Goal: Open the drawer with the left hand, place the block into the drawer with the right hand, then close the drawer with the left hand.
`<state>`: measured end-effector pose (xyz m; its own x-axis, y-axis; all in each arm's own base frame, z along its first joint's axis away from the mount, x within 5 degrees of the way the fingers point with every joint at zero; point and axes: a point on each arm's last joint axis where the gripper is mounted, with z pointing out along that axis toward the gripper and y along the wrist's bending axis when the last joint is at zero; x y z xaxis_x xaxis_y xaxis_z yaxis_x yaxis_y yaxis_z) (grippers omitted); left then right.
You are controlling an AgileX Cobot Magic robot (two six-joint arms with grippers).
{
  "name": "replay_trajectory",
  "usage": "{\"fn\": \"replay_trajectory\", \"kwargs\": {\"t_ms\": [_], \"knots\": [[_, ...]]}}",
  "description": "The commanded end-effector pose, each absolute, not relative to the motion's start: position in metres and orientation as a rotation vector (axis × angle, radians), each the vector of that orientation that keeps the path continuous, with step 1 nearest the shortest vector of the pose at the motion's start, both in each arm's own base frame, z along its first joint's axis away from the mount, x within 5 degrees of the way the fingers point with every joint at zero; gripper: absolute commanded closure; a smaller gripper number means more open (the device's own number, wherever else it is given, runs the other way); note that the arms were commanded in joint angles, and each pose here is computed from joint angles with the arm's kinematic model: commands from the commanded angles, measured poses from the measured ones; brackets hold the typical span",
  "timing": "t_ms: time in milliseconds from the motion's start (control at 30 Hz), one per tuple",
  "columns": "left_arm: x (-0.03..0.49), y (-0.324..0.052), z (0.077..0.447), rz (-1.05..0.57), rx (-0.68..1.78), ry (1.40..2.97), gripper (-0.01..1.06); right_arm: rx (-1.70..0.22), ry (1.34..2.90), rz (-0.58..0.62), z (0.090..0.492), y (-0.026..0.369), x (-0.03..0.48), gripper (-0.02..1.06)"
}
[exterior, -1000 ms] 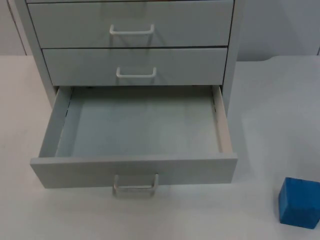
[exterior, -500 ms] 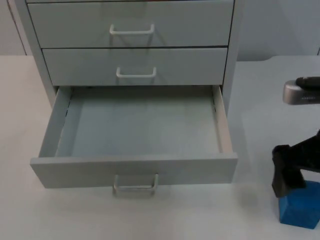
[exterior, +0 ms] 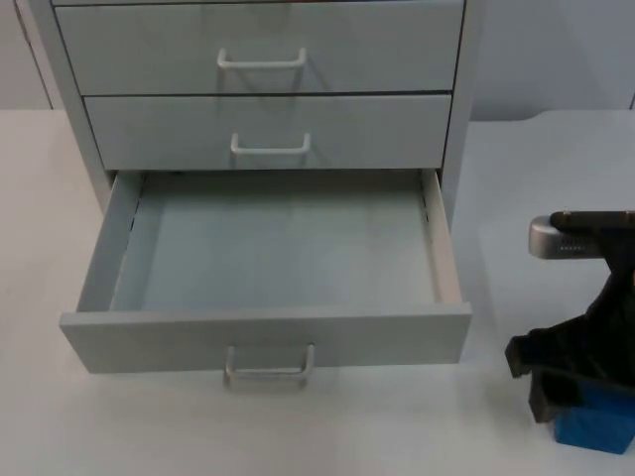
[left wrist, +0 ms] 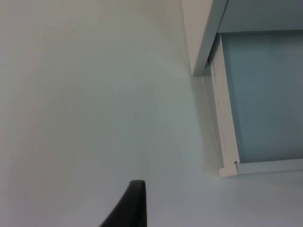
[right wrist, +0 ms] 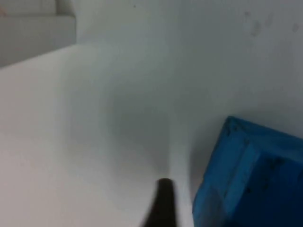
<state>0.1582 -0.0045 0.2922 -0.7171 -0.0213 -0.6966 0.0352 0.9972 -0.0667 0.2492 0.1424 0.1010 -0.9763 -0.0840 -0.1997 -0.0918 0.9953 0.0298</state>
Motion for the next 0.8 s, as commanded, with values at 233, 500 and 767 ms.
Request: {"fn": "replay_trajectory", "kwargs": {"t_ms": [233, 500, 767], "knots": [[0.158, -0.005, 0.292, -0.108, -0.001, 2.362, 0.0, -0.185, 2.897, 0.066, 0.109, 0.145, 0.251, 1.03], [0.158, -0.005, 0.292, -0.108, -0.001, 2.362, 0.0, -0.25, 2.792, 0.083, 0.176, 0.133, 0.236, 1.05], [0.158, -0.005, 0.292, -0.108, -0.001, 2.36, 0.0, -0.249, 2.593, 0.182, 0.242, 0.118, 0.213, 1.05]]}}
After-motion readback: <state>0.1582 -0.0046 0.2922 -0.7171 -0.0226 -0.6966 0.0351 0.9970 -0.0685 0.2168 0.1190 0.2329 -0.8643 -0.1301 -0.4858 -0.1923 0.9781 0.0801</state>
